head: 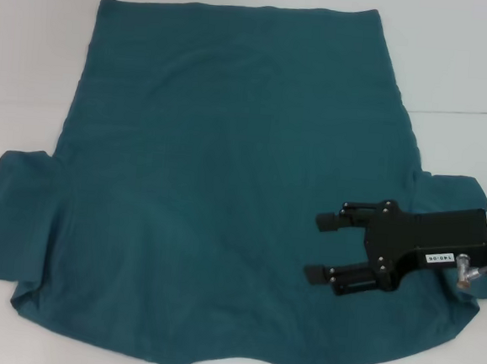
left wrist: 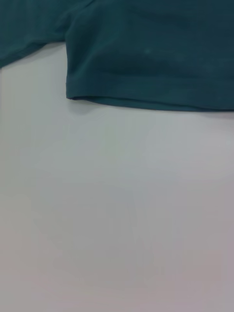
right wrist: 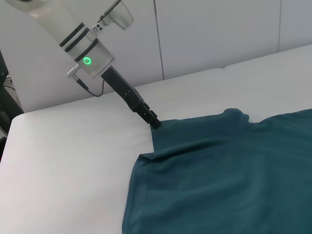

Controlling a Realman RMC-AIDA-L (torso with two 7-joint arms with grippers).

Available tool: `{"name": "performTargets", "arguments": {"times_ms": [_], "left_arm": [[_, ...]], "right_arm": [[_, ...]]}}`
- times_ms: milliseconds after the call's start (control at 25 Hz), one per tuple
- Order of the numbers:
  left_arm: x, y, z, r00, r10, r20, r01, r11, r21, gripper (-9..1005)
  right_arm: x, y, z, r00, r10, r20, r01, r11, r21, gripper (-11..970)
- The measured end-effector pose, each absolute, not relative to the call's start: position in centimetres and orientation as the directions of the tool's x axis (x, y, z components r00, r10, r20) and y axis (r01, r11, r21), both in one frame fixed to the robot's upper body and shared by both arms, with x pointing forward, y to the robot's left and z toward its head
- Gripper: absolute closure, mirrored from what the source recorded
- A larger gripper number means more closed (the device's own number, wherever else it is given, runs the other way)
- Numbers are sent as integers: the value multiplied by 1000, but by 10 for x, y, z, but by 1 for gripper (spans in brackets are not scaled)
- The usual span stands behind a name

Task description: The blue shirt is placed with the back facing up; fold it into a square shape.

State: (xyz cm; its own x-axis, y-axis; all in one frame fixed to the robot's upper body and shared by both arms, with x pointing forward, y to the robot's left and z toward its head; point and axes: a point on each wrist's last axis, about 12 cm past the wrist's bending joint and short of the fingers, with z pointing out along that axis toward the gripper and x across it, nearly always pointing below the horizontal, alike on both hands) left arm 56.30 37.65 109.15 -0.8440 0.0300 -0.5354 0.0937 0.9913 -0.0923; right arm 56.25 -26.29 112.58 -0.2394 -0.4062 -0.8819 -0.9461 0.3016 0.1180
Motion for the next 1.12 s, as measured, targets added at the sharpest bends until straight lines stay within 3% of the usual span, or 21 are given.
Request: {"name": "performTargets", "arguments": {"times_ms": [560, 760, 1120], "left_arm": [[564, 373, 1090, -846, 31, -532, 100, 990, -101, 488], [562, 373, 1088, -849, 29, -528, 98, 990, -102, 573], [561, 374, 1088, -852, 30, -522, 99, 990, -105, 586]], "right_arm": [[562, -263, 1125, -244, -405, -881, -945, 302, 123, 75], [561, -263, 1125, -246, -404, -881, -946, 299, 127, 75], [560, -264, 1124, -252, -402, -880, -944, 301, 133, 74]]}}
